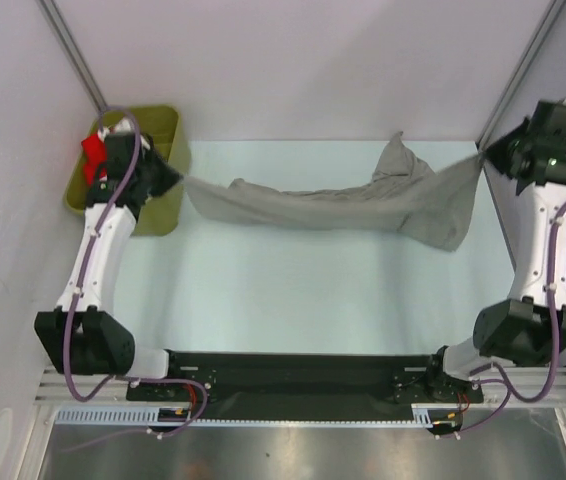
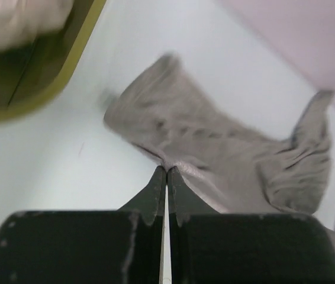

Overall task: Fold and stack the t-shirts
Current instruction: Flatten the tshirt out

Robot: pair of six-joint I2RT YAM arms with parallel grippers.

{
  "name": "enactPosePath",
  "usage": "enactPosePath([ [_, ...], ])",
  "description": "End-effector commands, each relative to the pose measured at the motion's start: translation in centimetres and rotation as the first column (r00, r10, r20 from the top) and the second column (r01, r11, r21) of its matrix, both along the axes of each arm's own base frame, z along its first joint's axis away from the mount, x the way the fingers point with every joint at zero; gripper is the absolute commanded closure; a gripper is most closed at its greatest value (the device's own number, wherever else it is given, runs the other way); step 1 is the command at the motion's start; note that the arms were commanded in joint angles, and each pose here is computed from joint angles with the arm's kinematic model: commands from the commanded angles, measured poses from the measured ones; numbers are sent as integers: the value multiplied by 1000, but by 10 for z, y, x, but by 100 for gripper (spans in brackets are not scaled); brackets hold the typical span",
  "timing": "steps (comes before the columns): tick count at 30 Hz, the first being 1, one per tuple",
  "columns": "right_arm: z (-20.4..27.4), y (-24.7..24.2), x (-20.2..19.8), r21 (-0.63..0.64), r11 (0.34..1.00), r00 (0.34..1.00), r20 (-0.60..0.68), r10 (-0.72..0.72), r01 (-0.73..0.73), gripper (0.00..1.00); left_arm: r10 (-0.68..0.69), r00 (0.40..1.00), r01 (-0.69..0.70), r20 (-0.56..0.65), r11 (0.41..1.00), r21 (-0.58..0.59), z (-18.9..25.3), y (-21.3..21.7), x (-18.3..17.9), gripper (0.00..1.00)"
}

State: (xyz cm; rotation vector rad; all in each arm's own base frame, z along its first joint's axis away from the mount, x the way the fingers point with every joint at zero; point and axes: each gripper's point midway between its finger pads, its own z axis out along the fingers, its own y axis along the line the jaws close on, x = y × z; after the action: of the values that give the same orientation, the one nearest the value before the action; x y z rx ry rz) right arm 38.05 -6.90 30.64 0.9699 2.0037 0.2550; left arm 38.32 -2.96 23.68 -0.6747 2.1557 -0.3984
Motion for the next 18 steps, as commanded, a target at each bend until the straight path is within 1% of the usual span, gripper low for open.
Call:
enactPosePath([
  [1,122,-45,48,-96,990,933,353,-67,107,100,-14,985,6,175,999,46,74,3,48,100],
  [2,146,-53,55,-107,986,904,421,-68,124,100,-11,980,1,200,999,50,87,4,59,100],
  [3,179,-58,62,-117,984,867,495,-60,135,100,-6,965,-7,261,999,49,115,4,76,100],
  [5,213,-75,61,-128,974,817,571,-81,186,100,-11,954,-7,300,998,59,137,6,94,100],
  [6,245,-79,58,-130,970,769,634,-79,206,100,-6,939,-16,345,998,60,159,7,110,100],
  [7,257,-82,57,-136,967,750,658,-73,214,100,-5,931,-15,365,999,51,169,5,116,100],
  [8,279,-83,53,-155,963,707,705,-49,220,100,-4,923,-11,384,999,35,177,3,121,100],
  [9,292,-80,50,-175,960,681,732,-20,217,100,18,909,-11,417,1000,-20,194,1,125,100],
  [10,303,-78,46,-206,953,659,752,10,220,100,21,909,4,417,998,-59,192,-2,133,100],
  [11,322,-74,40,-227,946,605,795,44,230,100,15,882,29,472,996,-87,206,-5,140,100],
  [12,331,-72,34,-243,942,581,811,67,231,100,22,871,49,491,990,-132,213,-9,142,100],
  [13,337,-70,28,-251,939,562,823,81,233,100,13,862,74,507,986,-152,219,-14,146,100],
  [14,350,-68,20,-272,932,522,846,111,241,100,4,832,98,555,983,-155,235,-17,148,100],
  [15,355,-71,15,-287,923,508,852,124,256,100,-13,796,129,605,980,-149,256,-20,146,100],
  [17,364,-73,11,-317,911,477,864,162,265,100,-49,741,176,669,977,-124,277,-24,151,100],
  [18,364,-79,12,-324,906,481,861,163,271,100,-40,708,174,705,977,-119,296,-20,149,100],
])
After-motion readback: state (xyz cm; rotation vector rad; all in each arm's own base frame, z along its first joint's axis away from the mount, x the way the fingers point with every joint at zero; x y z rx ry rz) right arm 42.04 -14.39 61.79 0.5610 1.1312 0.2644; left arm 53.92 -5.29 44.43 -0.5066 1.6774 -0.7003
